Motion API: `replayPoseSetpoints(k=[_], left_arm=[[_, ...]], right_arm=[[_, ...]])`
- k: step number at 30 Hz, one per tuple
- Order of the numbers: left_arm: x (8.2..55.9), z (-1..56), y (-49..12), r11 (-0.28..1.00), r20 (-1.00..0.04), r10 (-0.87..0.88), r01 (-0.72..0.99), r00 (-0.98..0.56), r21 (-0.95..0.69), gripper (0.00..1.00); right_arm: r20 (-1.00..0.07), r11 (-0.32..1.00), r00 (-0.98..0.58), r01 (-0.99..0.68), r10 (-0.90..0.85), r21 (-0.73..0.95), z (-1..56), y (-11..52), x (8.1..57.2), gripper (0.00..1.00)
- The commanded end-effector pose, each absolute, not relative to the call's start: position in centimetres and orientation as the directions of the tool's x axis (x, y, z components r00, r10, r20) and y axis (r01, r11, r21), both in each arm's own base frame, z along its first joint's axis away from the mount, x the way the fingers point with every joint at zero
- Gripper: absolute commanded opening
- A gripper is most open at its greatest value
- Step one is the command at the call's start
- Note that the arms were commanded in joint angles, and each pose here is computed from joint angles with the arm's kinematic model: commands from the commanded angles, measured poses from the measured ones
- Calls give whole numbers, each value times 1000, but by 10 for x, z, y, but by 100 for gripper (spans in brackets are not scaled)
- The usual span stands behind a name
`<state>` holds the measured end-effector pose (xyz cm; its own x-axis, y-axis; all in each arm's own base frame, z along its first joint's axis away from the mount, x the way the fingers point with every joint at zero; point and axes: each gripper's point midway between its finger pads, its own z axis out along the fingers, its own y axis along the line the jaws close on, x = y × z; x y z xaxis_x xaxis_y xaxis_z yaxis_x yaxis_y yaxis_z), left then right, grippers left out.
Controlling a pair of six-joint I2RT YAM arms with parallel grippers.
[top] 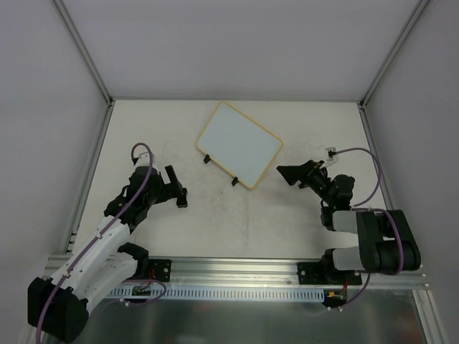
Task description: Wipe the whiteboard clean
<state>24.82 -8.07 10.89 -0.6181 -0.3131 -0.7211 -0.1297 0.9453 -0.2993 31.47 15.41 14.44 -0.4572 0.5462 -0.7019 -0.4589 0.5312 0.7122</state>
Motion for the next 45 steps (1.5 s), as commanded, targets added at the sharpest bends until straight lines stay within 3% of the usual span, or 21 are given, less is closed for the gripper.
replayPoseSetpoints(k=[1,3,4,7,8,10,11,21,45], left_arm=[[247,115,-68,947,-760,-318,-153,-568,-282,99],[247,121,-68,948,-772,-314,-136,-553,-288,99],[247,124,-69,948,-776,-312,-127,-548,-292,99],[245,123,-70,948,-778,-309,-116,-547,-295,99],[245,124,-69,947,-782,-313,-118,-539,-298,99],[243,119,-65,949,-785,-312,-133,-535,-286,99],[243,117,-64,949,-786,-313,-137,-533,-285,99],[238,100,-62,942,-768,-334,-165,-546,-292,99],[239,100,-67,938,-775,-341,-137,-532,-319,99]], right_arm=[[-782,532,-226,-622,580,574,208,143,300,96],[-791,565,-261,-580,554,587,202,140,293,97],[-763,607,-347,-465,545,645,173,134,294,98],[-850,753,-258,-394,460,527,183,112,286,99],[-833,791,-357,-304,422,531,155,107,274,99],[-887,852,-286,-284,363,440,168,92,263,99],[-878,867,-329,-245,347,434,154,87,255,99],[-840,863,-370,-161,396,478,110,79,233,99],[-848,844,-336,-212,410,492,113,85,233,99]])
